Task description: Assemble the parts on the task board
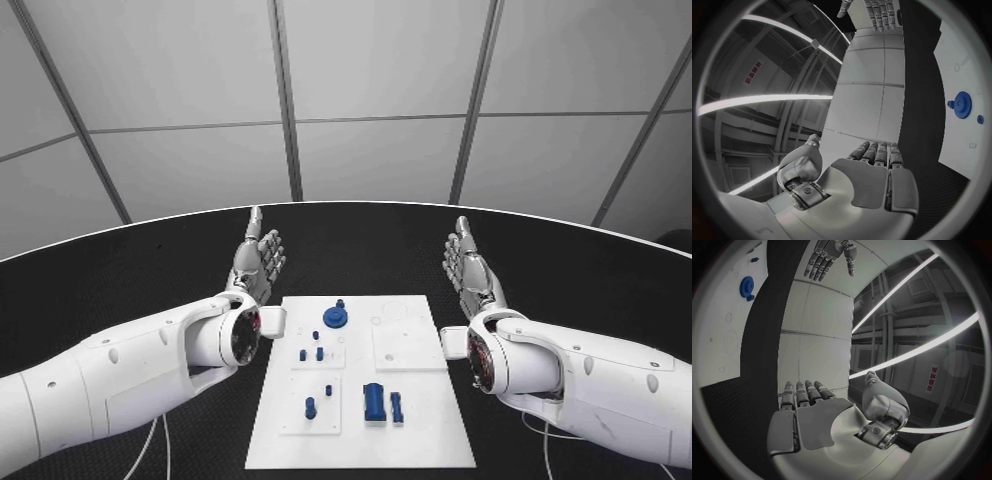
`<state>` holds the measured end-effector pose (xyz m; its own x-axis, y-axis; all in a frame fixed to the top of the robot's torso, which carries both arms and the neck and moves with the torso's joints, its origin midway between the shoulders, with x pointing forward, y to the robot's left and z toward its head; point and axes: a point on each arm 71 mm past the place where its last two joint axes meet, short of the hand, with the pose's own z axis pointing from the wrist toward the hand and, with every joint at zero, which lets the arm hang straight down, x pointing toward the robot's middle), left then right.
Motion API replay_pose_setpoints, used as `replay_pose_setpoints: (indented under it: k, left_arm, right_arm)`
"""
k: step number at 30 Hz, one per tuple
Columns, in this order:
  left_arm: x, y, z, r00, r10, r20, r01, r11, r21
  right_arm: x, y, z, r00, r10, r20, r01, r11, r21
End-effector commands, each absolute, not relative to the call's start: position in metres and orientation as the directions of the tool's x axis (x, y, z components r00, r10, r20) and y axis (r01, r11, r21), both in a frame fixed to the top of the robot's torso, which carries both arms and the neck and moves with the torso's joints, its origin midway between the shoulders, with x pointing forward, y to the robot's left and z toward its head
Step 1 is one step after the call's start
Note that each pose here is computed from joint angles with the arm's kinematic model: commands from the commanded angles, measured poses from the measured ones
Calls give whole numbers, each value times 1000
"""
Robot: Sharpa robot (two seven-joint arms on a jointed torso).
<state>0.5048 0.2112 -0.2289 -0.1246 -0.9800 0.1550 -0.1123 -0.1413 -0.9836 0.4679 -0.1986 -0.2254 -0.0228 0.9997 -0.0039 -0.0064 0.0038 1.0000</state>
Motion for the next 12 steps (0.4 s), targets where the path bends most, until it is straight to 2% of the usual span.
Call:
replay_pose_setpoints:
  k: [1,6,12]
  left_arm:
    - [489,204,-229,-78,-992,96,-79,-90,-993]
    - [472,196,-226,-40,-998,40,-30,-38,-999]
    - [462,193,-224,-18,-1000,11,-2,-11,-1000]
  right_arm:
    - [463,-193,-224,-18,1000,8,0,-8,1000]
    - [462,-192,-224,-17,1000,10,1,-10,1000]
    - [462,-192,-224,-17,1000,10,1,-10,1000]
